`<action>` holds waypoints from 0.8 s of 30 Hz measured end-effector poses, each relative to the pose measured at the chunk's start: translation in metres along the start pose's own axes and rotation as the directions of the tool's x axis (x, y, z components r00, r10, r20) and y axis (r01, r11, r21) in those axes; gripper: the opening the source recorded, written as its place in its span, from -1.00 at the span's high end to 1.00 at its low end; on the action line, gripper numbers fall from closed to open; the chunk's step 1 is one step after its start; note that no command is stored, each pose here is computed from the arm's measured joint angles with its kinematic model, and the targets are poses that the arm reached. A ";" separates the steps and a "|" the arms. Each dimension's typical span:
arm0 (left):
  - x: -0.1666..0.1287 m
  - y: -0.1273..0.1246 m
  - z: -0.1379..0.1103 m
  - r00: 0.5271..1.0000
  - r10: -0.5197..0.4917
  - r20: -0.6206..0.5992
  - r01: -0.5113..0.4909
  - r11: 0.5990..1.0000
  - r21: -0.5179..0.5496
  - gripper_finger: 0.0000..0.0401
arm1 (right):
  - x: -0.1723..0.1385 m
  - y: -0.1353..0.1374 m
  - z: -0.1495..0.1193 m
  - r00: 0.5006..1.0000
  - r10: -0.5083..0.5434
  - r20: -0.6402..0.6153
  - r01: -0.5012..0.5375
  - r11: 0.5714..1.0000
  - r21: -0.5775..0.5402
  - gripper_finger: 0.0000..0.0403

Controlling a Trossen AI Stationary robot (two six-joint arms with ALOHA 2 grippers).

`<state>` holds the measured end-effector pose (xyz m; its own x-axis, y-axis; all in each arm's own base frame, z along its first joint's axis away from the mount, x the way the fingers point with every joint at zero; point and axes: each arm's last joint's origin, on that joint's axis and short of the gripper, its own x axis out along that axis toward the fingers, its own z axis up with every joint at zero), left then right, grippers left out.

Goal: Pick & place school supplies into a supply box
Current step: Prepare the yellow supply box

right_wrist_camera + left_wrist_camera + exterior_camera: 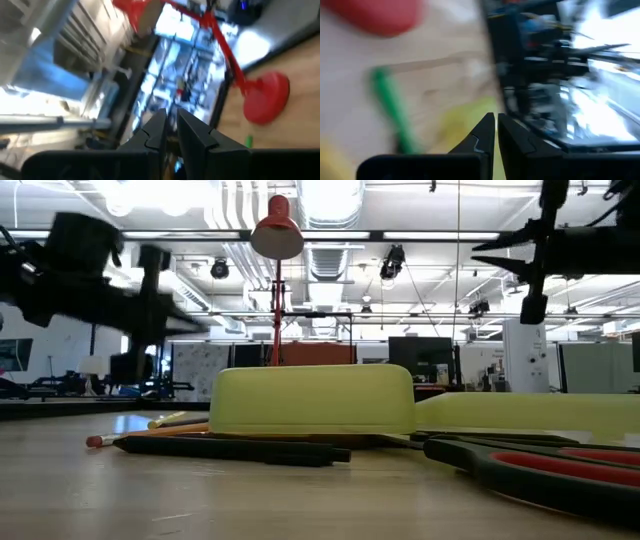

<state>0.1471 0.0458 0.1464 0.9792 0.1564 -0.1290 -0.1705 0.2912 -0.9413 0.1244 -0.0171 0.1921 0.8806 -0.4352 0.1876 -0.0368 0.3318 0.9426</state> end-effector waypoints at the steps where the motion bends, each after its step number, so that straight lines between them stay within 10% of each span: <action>1: 0.001 -0.005 0.000 0.999 -0.034 -0.002 0.034 0.999 0.013 0.97 | 0.003 0.001 -0.002 0.999 -0.024 -0.040 0.024 1.000 -0.010 0.81; 7: 0.018 -0.040 -0.010 0.990 -0.069 -0.123 0.087 0.985 0.150 0.97 | 0.030 0.008 -0.016 0.903 -0.349 -0.252 0.304 0.932 -0.198 0.81; 15: 0.030 -0.082 -0.042 0.901 0.362 -0.238 -0.208 0.844 0.495 0.97 | 0.059 0.024 -0.028 0.598 -0.720 -0.352 0.517 0.682 -0.517 0.81; 24: 0.039 -0.086 -0.074 0.853 0.417 -0.314 -0.215 0.828 0.517 0.97 | 0.080 0.027 -0.061 0.419 -0.748 -0.515 0.555 0.660 -0.506 0.81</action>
<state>0.2083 -0.0432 0.1995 0.7986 -0.0414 -0.6005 -0.4081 0.6960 -0.5907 0.2228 0.0084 0.2153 0.6399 0.0011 -0.7684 0.7037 0.4009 0.5866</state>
